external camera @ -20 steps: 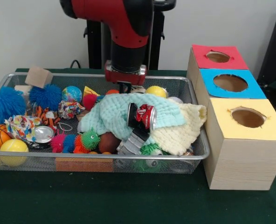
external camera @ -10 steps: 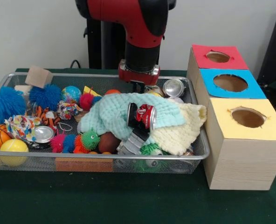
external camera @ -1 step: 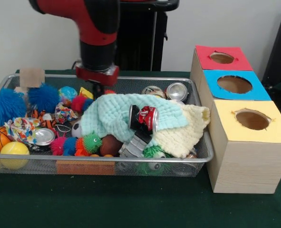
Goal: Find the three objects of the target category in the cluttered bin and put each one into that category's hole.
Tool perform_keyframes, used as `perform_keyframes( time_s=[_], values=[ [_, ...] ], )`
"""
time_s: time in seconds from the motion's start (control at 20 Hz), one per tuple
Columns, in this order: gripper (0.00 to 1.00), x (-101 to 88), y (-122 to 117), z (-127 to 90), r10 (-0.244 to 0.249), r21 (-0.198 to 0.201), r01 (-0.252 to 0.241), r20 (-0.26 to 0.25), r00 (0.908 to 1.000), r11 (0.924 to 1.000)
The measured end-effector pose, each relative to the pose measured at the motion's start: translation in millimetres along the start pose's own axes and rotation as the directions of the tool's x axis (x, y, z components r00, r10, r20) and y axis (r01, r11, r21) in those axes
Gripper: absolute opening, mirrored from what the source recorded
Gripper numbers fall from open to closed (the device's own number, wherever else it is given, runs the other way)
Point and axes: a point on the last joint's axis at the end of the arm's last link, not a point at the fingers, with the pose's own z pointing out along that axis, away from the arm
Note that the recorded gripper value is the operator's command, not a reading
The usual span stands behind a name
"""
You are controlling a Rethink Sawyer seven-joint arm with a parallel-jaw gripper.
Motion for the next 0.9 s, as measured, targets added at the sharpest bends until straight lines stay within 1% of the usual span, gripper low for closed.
perform_keyframes(
  time_s=[0.05,0.1,0.2,0.25,0.35,0.4,0.55,0.65,0.75,0.9],
  values=[
    [0.0,-2.5,-12.4,0.9,0.008,0.003,-0.008,0.002,1.0,1.0],
    [0.0,-5.6,-30.5,2.4,0.02,0.006,-0.02,0.002,0.9998,0.9998],
    [0.0,-11.0,-52.6,4.1,0.028,0.009,-0.028,0.004,0.9996,0.9996],
    [0.0,-22.3,-70.8,4.2,0.032,0.004,-0.032,0.018,0.9993,0.9995],
    [0.0,-30.6,-80.7,4.2,0.034,0.001,-0.034,0.028,0.999,0.9994],
    [0.0,-40.6,-97.1,5.3,0.034,0.003,-0.034,0.037,0.9987,0.9994],
    [0.0,-51.2,-122.8,7.6,0.026,0.015,-0.027,0.043,0.9987,0.9995],
    [0.0,-55.9,-134.0,8.1,0.023,0.02,-0.024,0.046,0.9987,0.9995],
    [0.0,-65.5,-151.6,8.0,0.01,0.03,-0.012,0.053,0.9986,0.9995],
    [0.0,-73.0,-161.2,7.2,0.002,0.035,-0.005,0.058,0.9983,0.9994]
  ],
)
